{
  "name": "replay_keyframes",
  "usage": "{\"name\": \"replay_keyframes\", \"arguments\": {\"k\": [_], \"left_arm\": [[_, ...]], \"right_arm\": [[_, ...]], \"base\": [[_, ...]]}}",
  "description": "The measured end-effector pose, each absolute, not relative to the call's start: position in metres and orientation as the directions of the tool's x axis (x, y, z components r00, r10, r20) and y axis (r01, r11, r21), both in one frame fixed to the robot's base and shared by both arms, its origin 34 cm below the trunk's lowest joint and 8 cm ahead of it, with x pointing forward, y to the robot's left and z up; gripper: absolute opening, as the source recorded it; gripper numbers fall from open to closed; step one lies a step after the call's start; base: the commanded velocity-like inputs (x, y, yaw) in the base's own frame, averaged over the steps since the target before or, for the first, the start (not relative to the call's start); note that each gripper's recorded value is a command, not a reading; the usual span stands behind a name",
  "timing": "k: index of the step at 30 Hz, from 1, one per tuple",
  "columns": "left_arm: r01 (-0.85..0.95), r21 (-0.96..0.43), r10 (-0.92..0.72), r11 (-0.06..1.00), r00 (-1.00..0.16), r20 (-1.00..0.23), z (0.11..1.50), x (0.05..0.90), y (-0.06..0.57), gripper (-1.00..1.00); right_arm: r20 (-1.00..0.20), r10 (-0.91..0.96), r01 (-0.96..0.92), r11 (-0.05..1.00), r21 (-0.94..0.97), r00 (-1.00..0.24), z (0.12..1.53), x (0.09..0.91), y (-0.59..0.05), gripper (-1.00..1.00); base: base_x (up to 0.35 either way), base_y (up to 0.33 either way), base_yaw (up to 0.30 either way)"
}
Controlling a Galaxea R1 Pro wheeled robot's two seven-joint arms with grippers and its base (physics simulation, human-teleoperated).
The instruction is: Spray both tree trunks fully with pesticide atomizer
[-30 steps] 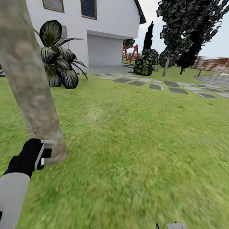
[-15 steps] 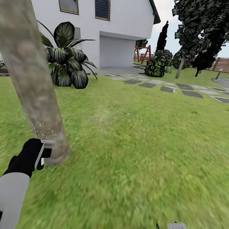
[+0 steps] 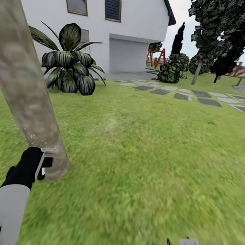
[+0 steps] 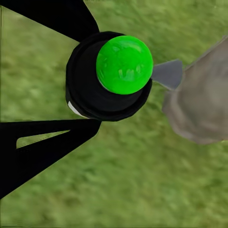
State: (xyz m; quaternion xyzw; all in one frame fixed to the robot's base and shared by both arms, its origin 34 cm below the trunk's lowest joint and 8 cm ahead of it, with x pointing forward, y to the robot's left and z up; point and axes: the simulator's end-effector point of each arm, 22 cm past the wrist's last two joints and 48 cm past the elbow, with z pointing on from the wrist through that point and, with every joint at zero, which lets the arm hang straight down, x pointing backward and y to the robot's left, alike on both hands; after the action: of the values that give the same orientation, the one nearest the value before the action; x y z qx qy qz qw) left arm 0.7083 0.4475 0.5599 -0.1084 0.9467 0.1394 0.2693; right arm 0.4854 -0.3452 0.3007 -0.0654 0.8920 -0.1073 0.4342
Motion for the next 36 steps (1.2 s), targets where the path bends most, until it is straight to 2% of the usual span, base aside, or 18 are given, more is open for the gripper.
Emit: {"name": "replay_keyframes", "arguments": {"k": [13,20,36], "left_arm": [[-0.317,0.188,-0.177,0.93,-0.83,-0.529,0.546,0.695,0.46,-1.0],[-0.312,0.19,-0.168,0.931,-0.827,-0.536,0.549,0.698,0.457,-1.0],[-0.313,0.182,-0.168,0.932,-0.819,-0.549,0.557,0.704,0.455,-1.0]], "right_arm": [[-0.76,-0.21,-0.024,0.968,-0.248,-0.615,0.3,0.485,-0.345,1.0],[-0.761,-0.209,-0.023,0.968,-0.248,-0.615,0.301,0.485,-0.345,1.0],[-0.761,-0.21,-0.023,0.968,-0.248,-0.615,0.301,0.485,-0.345,1.0]], "base": [[0.061,-0.03,0.266],[0.157,-0.201,0.023],[0.019,-0.271,0.011]]}}
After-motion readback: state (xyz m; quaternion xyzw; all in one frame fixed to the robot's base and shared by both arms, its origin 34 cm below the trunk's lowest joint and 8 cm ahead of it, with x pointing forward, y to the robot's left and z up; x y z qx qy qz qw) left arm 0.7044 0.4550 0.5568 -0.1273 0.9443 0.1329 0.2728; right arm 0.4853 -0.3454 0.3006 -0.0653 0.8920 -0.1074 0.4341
